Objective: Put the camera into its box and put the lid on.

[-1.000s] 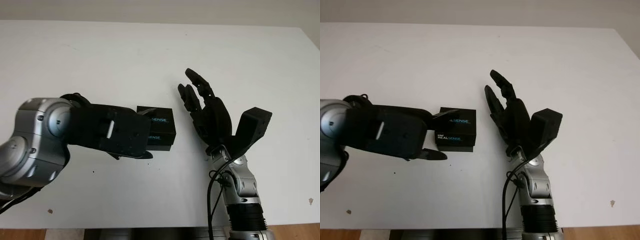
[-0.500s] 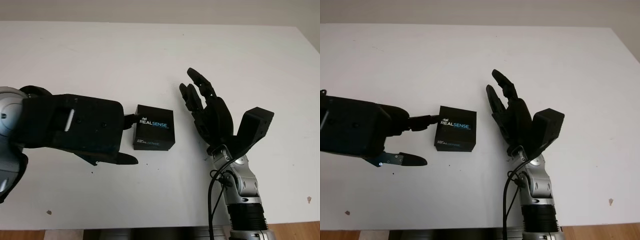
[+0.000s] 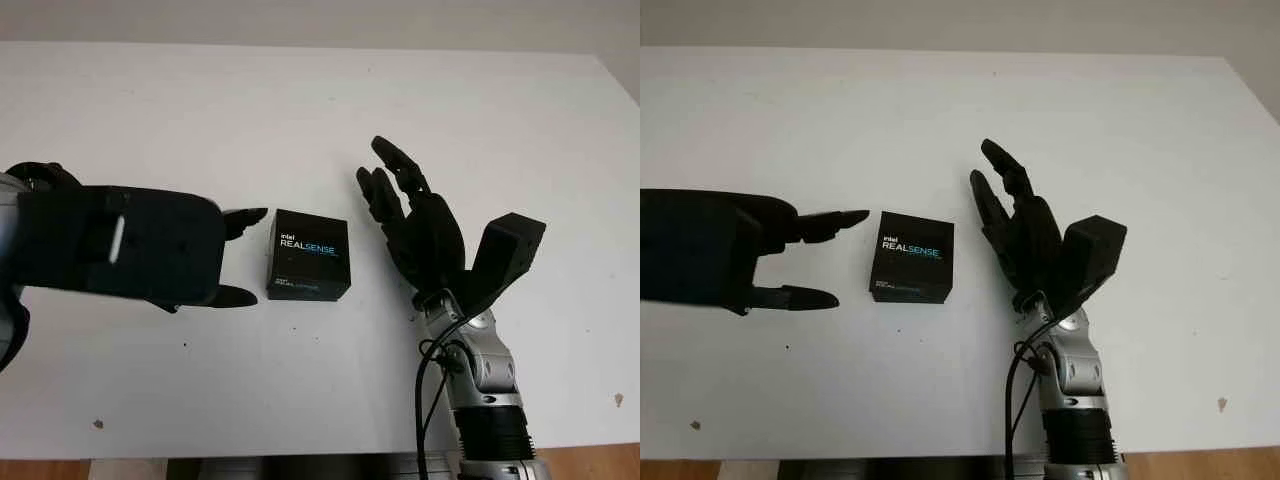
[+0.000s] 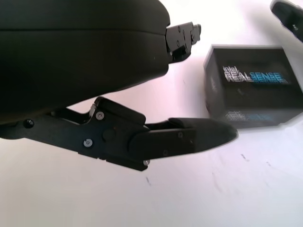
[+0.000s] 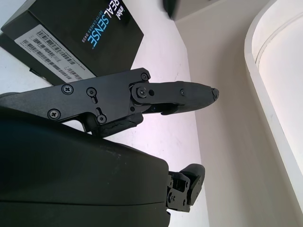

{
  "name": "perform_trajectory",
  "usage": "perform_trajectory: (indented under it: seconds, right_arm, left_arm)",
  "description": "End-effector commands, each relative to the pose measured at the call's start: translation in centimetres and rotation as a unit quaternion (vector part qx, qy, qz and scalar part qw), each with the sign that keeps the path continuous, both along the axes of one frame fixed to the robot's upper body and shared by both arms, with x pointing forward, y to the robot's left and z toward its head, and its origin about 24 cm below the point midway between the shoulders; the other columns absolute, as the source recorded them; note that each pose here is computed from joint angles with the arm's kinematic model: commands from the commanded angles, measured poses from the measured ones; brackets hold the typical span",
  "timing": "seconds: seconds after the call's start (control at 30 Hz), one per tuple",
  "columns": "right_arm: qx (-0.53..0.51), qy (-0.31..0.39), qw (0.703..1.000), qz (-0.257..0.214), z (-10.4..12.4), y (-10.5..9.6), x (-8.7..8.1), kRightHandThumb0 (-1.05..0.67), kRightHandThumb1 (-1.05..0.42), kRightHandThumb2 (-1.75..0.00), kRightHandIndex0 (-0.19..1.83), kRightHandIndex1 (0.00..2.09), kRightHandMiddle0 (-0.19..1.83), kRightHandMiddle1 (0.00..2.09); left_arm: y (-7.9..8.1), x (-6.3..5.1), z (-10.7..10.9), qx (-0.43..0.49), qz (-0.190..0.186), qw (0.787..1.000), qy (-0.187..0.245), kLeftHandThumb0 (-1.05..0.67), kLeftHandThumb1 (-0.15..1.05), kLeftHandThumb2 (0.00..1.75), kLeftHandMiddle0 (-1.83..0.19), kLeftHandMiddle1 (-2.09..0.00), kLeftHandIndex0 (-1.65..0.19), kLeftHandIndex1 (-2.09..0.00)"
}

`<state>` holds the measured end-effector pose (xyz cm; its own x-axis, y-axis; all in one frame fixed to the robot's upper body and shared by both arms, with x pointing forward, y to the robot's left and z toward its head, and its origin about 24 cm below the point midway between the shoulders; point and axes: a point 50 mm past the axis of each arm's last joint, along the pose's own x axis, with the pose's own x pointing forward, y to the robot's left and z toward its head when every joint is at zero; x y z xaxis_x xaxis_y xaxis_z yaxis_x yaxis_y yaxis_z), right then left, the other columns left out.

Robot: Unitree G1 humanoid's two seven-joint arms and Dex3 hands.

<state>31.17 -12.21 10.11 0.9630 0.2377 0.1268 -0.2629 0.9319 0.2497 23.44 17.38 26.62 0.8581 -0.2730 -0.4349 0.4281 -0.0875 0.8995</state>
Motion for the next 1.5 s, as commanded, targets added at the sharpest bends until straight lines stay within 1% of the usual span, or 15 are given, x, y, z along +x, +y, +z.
perform_trajectory:
  seconds: [0.0, 0.03, 0.07, 0.13, 0.23, 0.37, 0.43, 0.6, 0.73, 0.8, 0.87, 1.03, 1.2, 1.3, 1.47]
  right_arm:
    - [0.004, -0.011, 1.000, 0.000, 0.4, -0.1, 0.0, -0.56, -1.05, -0.29, 0.17, 0.05, -0.08, 0.66]
    - [0.005, -0.013, 1.000, 0.000, 0.5, -0.2, 0.0, -0.56, -1.05, -0.29, 0.16, 0.05, -0.08, 0.67]
    - [0.005, -0.015, 1.000, 0.001, 0.5, -0.2, 0.0, -0.56, -1.05, -0.29, 0.16, 0.05, -0.09, 0.67]
    - [0.010, -0.021, 1.000, -0.002, 0.7, -0.4, 0.1, -0.56, -1.05, -0.30, 0.15, 0.05, -0.09, 0.67]
    - [0.011, -0.040, 0.999, -0.016, 1.7, -0.9, 0.4, -0.57, -1.05, -0.30, 0.13, 0.04, -0.13, 0.68]
    - [0.016, -0.065, 0.997, -0.034, 2.9, -1.8, 0.7, -0.58, -1.05, -0.28, 0.12, 0.04, -0.19, 0.81]
    - [0.022, -0.078, 0.996, -0.043, 3.6, -2.3, 0.8, -0.58, -1.05, -0.30, 0.12, 0.03, -0.19, 0.81]
    - [0.021, -0.104, 0.992, -0.064, 4.8, -3.2, 1.0, -0.56, -1.05, -0.35, 0.11, 0.03, -0.19, 0.77]
    - [0.033, -0.112, 0.989, -0.087, 5.3, -3.9, 1.1, -0.55, -1.05, -0.36, 0.10, 0.03, -0.19, 0.72]
    - [0.028, -0.118, 0.988, -0.096, 5.6, -4.2, 1.2, -0.56, -1.05, -0.40, 0.09, 0.02, -0.19, 0.71]
    - [0.029, -0.122, 0.987, -0.098, 5.8, -4.4, 1.2, -0.56, -1.05, -0.43, 0.07, 0.01, -0.19, 0.69]
    - [0.041, -0.123, 0.986, -0.104, 5.9, -4.7, 1.3, -0.55, -1.05, -0.45, 0.05, 0.01, -0.19, 0.62]
    - [0.041, -0.125, 0.986, -0.105, 5.8, -4.8, 1.2, -0.56, -1.05, -0.46, 0.04, 0.01, -0.19, 0.67]
    - [0.044, -0.123, 0.986, -0.103, 5.6, -4.8, 1.2, -0.55, -1.05, -0.47, 0.04, 0.01, -0.19, 0.63]
    - [0.040, -0.123, 0.987, -0.098, 5.5, -4.8, 0.9, -0.54, -1.05, -0.48, 0.02, 0.01, -0.19, 0.56]
  left_arm:
    - [0.2, 0.1, 0.1, 0.050, -0.014, 0.995, -0.086, -0.75, 1.05, 0.54, 0.19, 0.00, 0.19, 0.00]
    - [0.2, 0.3, 0.1, 0.070, -0.025, 0.988, -0.134, -0.74, 1.05, 0.56, 0.19, 0.00, 0.19, 0.00]
    - [0.2, 0.4, 0.1, 0.082, -0.033, 0.982, -0.164, -0.74, 1.05, 0.58, 0.19, 0.00, 0.19, 0.00]
    - [0.3, 0.6, 0.0, 0.075, -0.044, 0.974, -0.208, -0.74, 1.05, 0.61, 0.19, 0.00, 0.19, 0.00]
    - [0.5, 1.0, -0.3, 0.028, -0.060, 0.963, -0.260, -0.75, 1.05, 0.65, 0.19, 0.00, 0.19, 0.00]
    - [0.2, 1.3, -1.3, 0.003, -0.081, 0.947, -0.311, -0.78, 1.05, 0.65, 0.19, 0.00, 0.19, 0.00]
    - [-0.3, 1.3, -2.0, 0.006, -0.098, 0.938, -0.332, -0.80, 1.05, 0.68, 0.19, 0.00, 0.19, 0.00]
    - [-2.1, 1.0, -3.4, -0.025, -0.134, 0.927, -0.349, -0.85, 1.05, 0.71, 0.19, 0.00, 0.19, 0.00]
    - [-2.9, 0.4, -4.5, -0.090, -0.147, 0.944, -0.281, -0.87, 1.05, 0.65, 0.19, 0.00, 0.19, 0.00]
    - [-3.1, 0.2, -4.9, -0.093, -0.151, 0.952, -0.250, -0.89, 1.05, 0.66, 0.19, 0.00, 0.19, 0.00]
    - [-3.3, 0.0, -5.2, -0.094, -0.156, 0.956, -0.230, -0.90, 1.05, 0.67, 0.19, 0.00, 0.19, 0.00]
    - [-3.6, -0.6, -6.2, -0.086, -0.169, 0.964, -0.186, -0.93, 1.05, 0.69, 0.19, 0.00, 0.19, 0.00]
    - [-3.5, -0.9, -7.2, -0.069, -0.172, 0.972, -0.146, -0.94, 1.05, 0.72, 0.19, 0.00, 0.19, 0.00]
    - [-3.3, -0.8, -7.9, -0.068, -0.168, 0.974, -0.134, -0.94, 1.05, 0.73, 0.19, 0.00, 0.19, 0.00]
    - [-3.1, 0.0, -9.5, -0.052, -0.150, 0.980, -0.118, -0.94, 1.05, 0.72, 0.19, 0.00, 0.19, 0.00]
